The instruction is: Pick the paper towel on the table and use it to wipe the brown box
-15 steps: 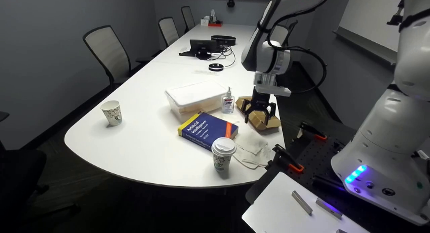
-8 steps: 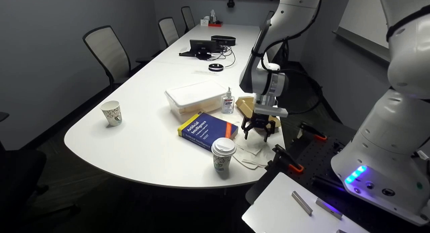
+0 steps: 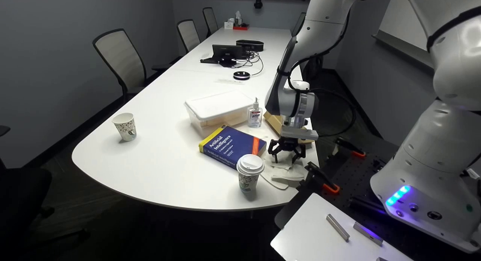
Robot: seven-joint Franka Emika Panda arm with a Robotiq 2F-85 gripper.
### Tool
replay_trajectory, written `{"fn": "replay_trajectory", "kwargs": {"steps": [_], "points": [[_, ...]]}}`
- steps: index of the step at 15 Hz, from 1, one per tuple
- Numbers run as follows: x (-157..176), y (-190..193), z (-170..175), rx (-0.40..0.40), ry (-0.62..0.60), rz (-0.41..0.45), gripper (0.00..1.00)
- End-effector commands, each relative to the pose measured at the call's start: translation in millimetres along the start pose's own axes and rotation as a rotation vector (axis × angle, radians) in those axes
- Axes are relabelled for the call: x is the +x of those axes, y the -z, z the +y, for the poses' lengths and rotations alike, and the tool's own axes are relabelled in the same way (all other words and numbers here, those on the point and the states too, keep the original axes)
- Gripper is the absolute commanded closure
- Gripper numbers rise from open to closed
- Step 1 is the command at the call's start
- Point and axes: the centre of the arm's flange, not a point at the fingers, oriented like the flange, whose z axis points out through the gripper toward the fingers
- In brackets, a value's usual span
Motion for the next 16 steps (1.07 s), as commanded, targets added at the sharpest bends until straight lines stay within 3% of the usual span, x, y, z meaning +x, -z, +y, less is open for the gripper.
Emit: {"fn": "replay_trajectory", "kwargs": {"steps": [1, 7, 16], "points": [[-1, -9, -4, -0.026, -0.014, 0.033, 0.54], [-5, 5, -12, -0.043, -0.024, 0.075, 0.99], [-30, 109, -13, -0.024, -0.158, 0.175, 1.0]]}}
